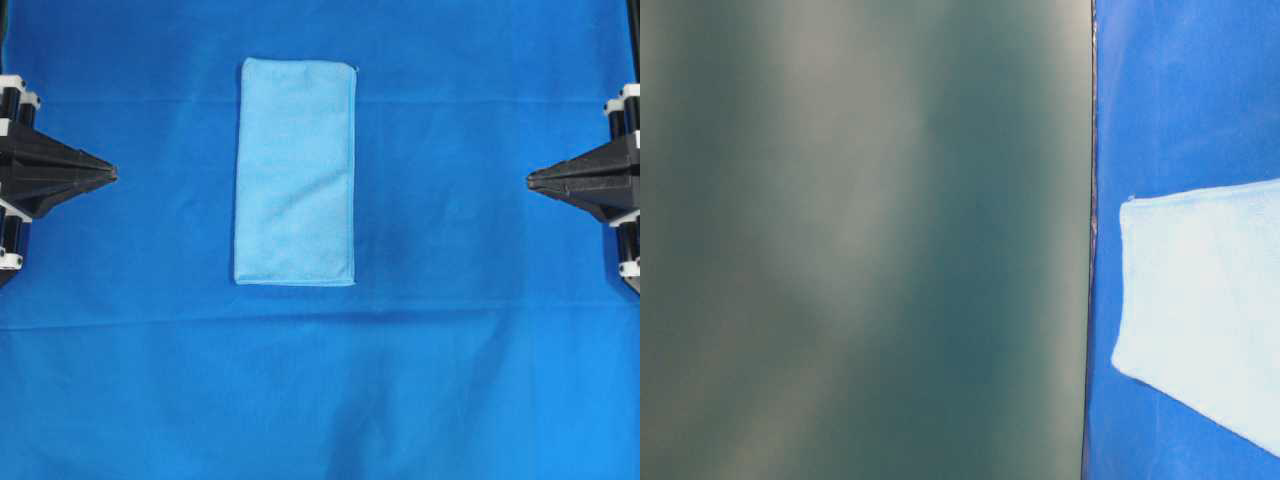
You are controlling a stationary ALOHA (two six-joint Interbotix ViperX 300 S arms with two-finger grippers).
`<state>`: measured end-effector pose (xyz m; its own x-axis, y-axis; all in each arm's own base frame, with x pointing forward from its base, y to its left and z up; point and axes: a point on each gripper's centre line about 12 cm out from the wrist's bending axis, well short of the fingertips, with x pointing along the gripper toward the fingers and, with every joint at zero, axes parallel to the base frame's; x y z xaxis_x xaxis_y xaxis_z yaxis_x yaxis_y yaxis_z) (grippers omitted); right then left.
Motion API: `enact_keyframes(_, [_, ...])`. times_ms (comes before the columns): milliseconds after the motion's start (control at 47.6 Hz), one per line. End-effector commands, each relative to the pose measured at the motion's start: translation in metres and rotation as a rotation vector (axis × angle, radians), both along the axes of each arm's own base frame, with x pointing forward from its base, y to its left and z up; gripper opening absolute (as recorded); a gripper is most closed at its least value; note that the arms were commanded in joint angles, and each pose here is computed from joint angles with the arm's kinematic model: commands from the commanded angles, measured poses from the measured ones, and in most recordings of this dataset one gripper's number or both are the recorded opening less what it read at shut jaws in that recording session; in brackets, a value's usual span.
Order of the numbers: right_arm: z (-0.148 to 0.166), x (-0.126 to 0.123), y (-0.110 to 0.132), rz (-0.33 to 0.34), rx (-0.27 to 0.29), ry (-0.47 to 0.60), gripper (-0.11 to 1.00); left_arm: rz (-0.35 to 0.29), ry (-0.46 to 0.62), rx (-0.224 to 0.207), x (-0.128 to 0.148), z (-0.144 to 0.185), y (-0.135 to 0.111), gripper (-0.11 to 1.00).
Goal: Fold a vertical towel.
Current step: 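Move both grippers toward the top corners of the light-blue towel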
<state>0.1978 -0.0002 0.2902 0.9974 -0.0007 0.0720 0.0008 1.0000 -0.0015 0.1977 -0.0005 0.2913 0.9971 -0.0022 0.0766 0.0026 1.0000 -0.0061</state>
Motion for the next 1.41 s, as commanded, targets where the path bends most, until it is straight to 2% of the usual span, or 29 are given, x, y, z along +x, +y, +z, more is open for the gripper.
enact_keyframes(0, [0.01,0.005,-0.007,-0.033,0.027,-0.017,0.0,0.0,-0.012,-0.026,0.003,0.006,0.0,0.0])
enact_keyframes(84, [0.008,0.011,-0.016,-0.08,0.069,0.02,0.0,0.022,-0.012,-0.035,0.003,0.006,0.004,0.0])
enact_keyframes(189, [0.003,0.022,-0.038,-0.173,0.104,0.1,0.0,0.079,-0.002,-0.044,0.004,0.003,0.016,0.0])
enact_keyframes(420, [-0.015,0.05,-0.089,-0.354,0.146,0.254,0.0,0.264,0.112,-0.142,0.016,-0.025,0.057,0.0])
enact_keyframes(567, [-0.035,0.072,-0.119,-0.423,0.161,0.353,0.0,0.362,0.203,-0.179,0.026,-0.046,0.082,0.0])
enact_keyframes(693, [-0.051,0.094,-0.138,-0.447,0.162,0.43,0.01,0.421,0.272,-0.2,0.037,-0.062,0.101,0.01])
enact_keyframes(735, [-0.056,0.102,-0.145,-0.453,0.159,0.454,0.01,0.436,0.297,-0.207,0.041,-0.067,0.107,0.04])
enact_keyframes(777, [-0.063,0.109,-0.152,-0.46,0.159,0.481,0.02,0.452,0.327,-0.216,0.047,-0.075,0.114,0.12])
enact_keyframes(819, [-0.069,0.115,-0.16,-0.468,0.16,0.505,0.08,0.461,0.351,-0.221,0.053,-0.081,0.119,0.21])
enact_keyframes(987, [-0.098,0.139,-0.187,-0.492,0.166,0.586,0.55,0.492,0.432,-0.234,0.075,-0.109,0.14,0.68])
enact_keyframes(1029, [-0.106,0.144,-0.191,-0.491,0.164,0.605,0.61,0.504,0.456,-0.24,0.082,-0.119,0.147,0.75])
enact_keyframes(1385, [-0.153,0.173,-0.208,-0.484,0.175,0.694,0.57,0.53,0.541,-0.261,0.115,-0.176,0.174,0.76])
